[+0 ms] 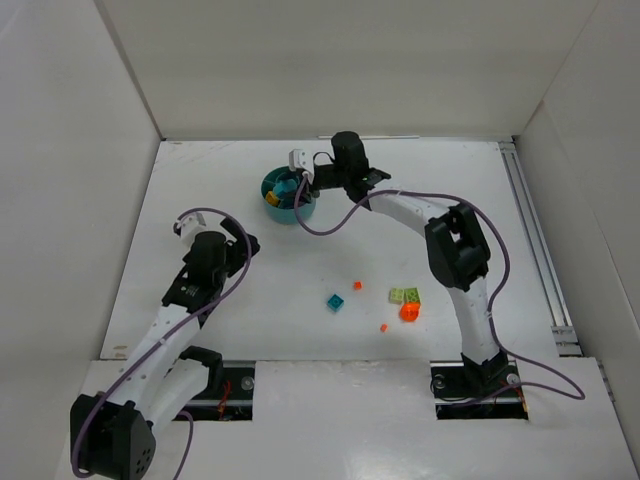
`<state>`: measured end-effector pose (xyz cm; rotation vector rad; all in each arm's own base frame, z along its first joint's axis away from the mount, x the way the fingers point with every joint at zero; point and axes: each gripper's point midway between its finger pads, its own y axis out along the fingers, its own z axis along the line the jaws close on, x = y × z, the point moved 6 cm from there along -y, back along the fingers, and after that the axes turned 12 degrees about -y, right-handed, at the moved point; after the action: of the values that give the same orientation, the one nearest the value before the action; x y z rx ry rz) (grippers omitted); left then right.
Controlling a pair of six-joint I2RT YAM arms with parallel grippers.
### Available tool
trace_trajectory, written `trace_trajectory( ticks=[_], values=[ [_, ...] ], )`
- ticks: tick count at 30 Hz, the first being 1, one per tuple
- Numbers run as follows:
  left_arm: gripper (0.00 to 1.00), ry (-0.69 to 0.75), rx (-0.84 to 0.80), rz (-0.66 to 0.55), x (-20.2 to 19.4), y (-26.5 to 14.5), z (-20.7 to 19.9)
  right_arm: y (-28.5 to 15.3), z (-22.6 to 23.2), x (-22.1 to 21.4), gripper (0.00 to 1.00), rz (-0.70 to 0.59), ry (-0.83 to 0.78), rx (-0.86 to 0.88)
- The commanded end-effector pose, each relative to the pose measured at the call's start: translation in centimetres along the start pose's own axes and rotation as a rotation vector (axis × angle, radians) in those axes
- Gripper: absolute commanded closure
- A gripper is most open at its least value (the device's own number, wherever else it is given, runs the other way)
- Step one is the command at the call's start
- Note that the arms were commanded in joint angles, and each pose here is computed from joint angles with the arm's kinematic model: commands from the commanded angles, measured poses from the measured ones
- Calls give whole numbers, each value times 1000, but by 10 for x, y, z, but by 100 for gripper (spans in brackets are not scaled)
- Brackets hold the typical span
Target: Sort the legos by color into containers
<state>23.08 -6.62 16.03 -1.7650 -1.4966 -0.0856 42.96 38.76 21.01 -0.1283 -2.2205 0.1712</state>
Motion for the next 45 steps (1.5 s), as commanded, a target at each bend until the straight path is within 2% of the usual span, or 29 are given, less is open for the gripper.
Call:
trace_trajectory(
  ticks=[1,8,26,28,31,32,38,45],
  values=[
    [0,18,-45,-14,5,2,-10,0,-35,33,72,-118,-93,-56],
    [0,18,-50,-4,4,3,-11,1,-44,35,71,-167,-105,-87],
    [0,20,-47,8,2,2,-10,9,-42,-8,67,-129,-30,-107],
    [0,20,-47,8,2,2,-10,9,-42,-8,64,-130,-20,-106],
    [0,20,-47,8,2,2,-10,9,-42,-8,53,-130,-20,-106],
    [0,20,-52,17,1,2,-10,9,-42,-8,46,-130,-20,-106],
    [0,30,-63,36,-1,1,-11,4,-41,0,24,-130,-21,-107],
    [0,40,-77,59,-5,0,-10,-15,-51,25,22,-123,-48,-150]
  ],
)
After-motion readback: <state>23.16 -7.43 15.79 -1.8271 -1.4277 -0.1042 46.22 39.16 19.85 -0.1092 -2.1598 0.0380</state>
